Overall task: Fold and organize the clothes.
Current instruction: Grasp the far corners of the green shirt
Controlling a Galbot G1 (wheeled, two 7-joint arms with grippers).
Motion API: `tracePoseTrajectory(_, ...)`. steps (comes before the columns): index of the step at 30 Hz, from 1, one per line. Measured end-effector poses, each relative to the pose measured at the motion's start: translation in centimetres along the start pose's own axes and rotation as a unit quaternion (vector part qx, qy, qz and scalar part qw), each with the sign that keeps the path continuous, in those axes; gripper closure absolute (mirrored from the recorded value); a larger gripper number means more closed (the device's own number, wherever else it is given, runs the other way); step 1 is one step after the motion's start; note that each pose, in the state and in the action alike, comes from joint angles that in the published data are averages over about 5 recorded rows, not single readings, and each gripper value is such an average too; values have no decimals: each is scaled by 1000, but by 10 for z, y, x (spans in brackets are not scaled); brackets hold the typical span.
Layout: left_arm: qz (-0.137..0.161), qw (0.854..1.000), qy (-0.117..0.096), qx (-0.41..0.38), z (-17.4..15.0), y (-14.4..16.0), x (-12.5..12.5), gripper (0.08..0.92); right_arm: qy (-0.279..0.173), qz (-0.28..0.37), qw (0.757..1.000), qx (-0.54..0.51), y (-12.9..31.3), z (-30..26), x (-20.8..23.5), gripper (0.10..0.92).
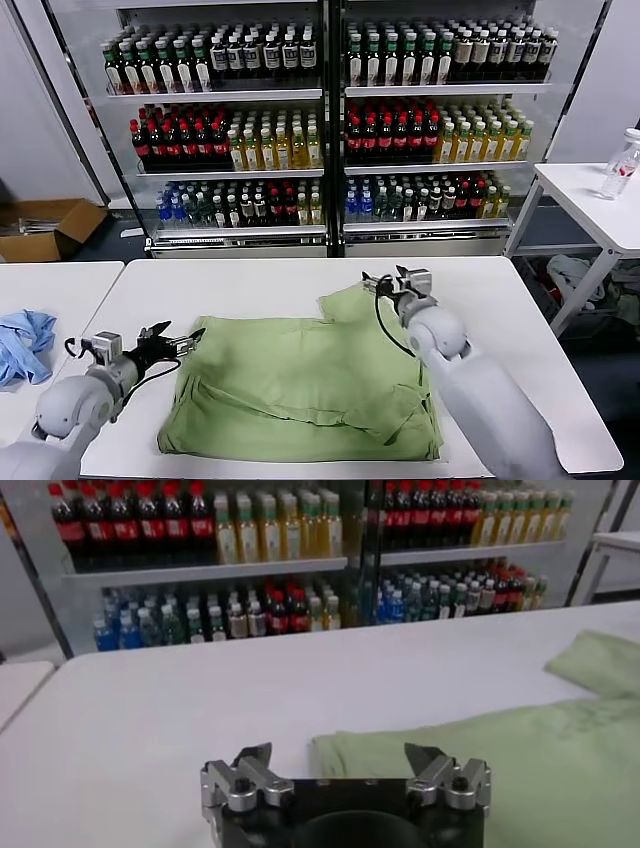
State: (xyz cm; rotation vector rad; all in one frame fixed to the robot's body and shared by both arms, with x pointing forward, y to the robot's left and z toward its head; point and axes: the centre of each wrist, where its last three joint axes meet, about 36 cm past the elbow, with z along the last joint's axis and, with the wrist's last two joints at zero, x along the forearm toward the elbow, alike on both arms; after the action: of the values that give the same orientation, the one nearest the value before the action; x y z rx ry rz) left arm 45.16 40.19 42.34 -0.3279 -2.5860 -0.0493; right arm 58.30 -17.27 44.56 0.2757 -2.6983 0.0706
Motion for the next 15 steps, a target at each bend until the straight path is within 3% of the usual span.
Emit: tracePoseTrajectory(15,-1,1000,25,2,-8,14,-49,190,43,10,999,7,20,24,-47,200)
